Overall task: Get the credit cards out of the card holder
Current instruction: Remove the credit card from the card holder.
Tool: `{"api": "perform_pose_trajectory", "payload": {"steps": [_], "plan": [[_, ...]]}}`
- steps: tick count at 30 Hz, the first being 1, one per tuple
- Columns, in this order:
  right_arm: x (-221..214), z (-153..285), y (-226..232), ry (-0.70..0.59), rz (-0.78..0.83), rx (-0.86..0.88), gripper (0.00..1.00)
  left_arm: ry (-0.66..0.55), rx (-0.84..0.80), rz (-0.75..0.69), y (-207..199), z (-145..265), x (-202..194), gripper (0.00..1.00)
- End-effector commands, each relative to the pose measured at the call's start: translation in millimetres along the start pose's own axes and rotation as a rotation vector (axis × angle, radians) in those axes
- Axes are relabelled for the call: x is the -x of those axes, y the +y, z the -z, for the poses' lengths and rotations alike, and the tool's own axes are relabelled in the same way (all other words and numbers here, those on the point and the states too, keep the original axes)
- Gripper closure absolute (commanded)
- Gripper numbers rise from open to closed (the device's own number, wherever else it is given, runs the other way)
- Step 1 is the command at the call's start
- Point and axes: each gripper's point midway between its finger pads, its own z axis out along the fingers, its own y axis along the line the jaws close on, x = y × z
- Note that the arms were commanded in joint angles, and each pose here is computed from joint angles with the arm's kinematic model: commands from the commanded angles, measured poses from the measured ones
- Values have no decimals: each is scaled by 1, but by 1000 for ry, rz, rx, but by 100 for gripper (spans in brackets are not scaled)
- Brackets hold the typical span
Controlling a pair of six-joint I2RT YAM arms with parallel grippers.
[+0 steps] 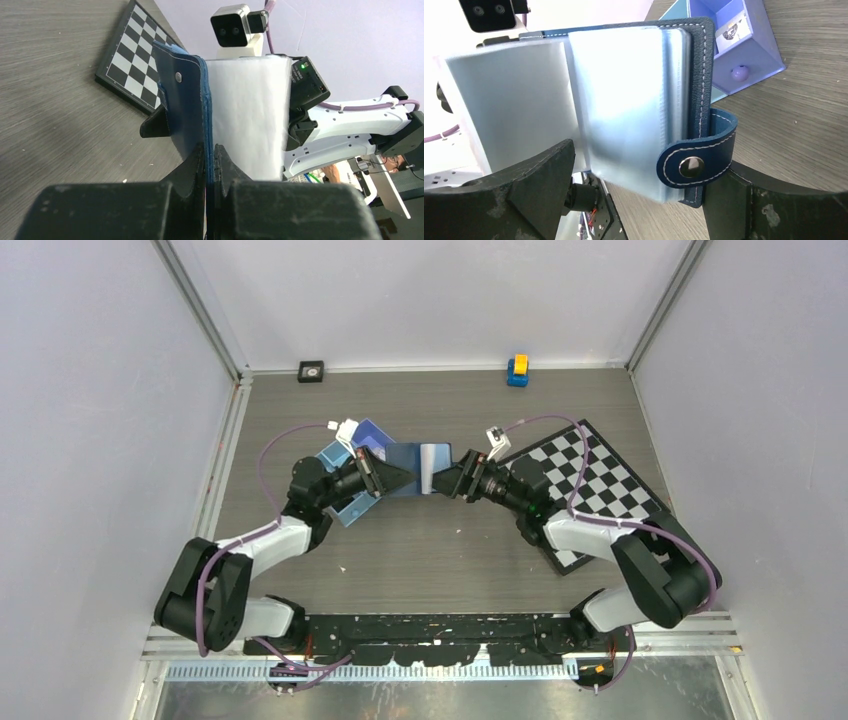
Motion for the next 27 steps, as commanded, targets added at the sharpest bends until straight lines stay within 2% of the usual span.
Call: {"api": "perform_pose_trajectory", "payload": {"steps": [1, 11, 17, 21, 25, 27], "plan": [[9, -2, 27, -16, 25, 124, 9, -17, -52, -54, -14, -7, 14, 100], [8, -4, 42, -11, -10, 231, 9, -7, -107, -19, -17, -11, 13, 100], [13, 5, 45, -39, 46, 211, 22, 3, -2, -12, 9, -13, 6, 100], [13, 5, 42, -32, 64, 176, 40, 12, 25, 12, 20, -16, 3, 100], [15, 6, 42, -43, 68, 173, 41, 36, 96, 37, 40, -19, -2, 100], [15, 6, 41, -45, 74, 162, 46, 47, 137, 44, 47, -19, -4, 100]]}}
